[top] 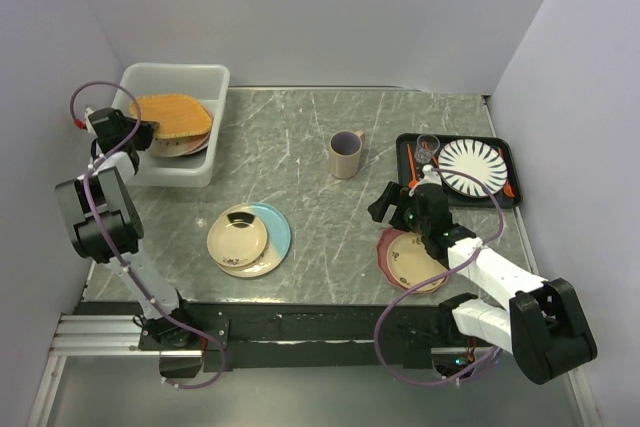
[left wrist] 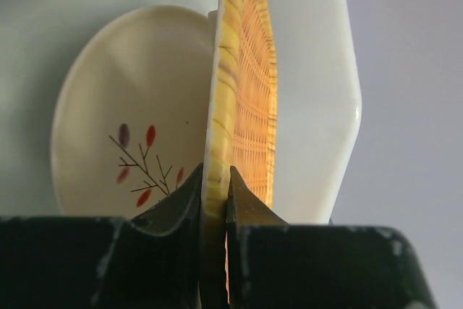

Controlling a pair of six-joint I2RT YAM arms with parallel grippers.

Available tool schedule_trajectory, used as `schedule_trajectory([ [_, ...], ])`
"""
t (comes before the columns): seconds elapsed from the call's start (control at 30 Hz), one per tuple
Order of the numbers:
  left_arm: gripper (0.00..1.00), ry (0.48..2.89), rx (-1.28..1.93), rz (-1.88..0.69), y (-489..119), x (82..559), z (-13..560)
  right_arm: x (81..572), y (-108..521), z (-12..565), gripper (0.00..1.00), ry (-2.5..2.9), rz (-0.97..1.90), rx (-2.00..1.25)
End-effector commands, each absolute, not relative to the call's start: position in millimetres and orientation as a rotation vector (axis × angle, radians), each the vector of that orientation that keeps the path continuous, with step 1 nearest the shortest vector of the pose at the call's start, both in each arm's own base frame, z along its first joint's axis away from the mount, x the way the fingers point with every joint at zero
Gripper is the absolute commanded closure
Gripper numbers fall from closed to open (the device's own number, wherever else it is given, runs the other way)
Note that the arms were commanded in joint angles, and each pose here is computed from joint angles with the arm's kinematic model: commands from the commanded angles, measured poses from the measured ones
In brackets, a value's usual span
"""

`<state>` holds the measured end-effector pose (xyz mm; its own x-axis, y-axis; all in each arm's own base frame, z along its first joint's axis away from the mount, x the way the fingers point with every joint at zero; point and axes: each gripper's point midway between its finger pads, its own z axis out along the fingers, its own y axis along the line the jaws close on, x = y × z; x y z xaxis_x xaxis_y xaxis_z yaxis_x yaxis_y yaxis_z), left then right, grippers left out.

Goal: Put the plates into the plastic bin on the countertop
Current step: Place the plate in the plastic bin.

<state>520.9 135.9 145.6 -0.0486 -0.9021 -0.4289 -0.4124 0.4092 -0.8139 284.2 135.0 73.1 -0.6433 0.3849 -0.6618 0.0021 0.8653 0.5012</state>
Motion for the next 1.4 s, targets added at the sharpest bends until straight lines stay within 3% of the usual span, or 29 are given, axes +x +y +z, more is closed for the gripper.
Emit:
schedule_trajectory([
  [0.0, 0.83, 1.663, -1.058, -0.582, 128.3, 537.9, 170.6, 299.7, 139.2, 103.3, 0.01, 2.111, 0.604, 0.247],
  [0.3, 0.65, 1.777, -1.103, -0.396, 133.0, 529.7, 144.9, 299.4, 140.5, 103.1, 0.01, 2.116, 0.609, 0.243],
  [0.4, 0.49, 1.809, -1.121, -0.366, 134.9, 526.2, 135.3, 299.3, 140.7, 104.5, 0.0, 2.112, 0.611, 0.24],
  [0.67, 0.19, 1.833, -1.141, -0.264, 144.8, 512.1, 137.5, 297.4, 140.3, 108.8, 0.0, 2.098, 0.618, 0.237],
  [0.93, 0.02, 1.776, -1.135, -0.127, 158.3, 496.0, 164.3, 295.7, 139.9, 111.5, 0.0, 2.089, 0.621, 0.232],
  [1.37, 0.01, 1.669, -0.888, -0.242, 110.0, 486.3, 243.9, 294.7, 138.9, 110.3, 0.0, 2.094, 0.613, 0.225],
])
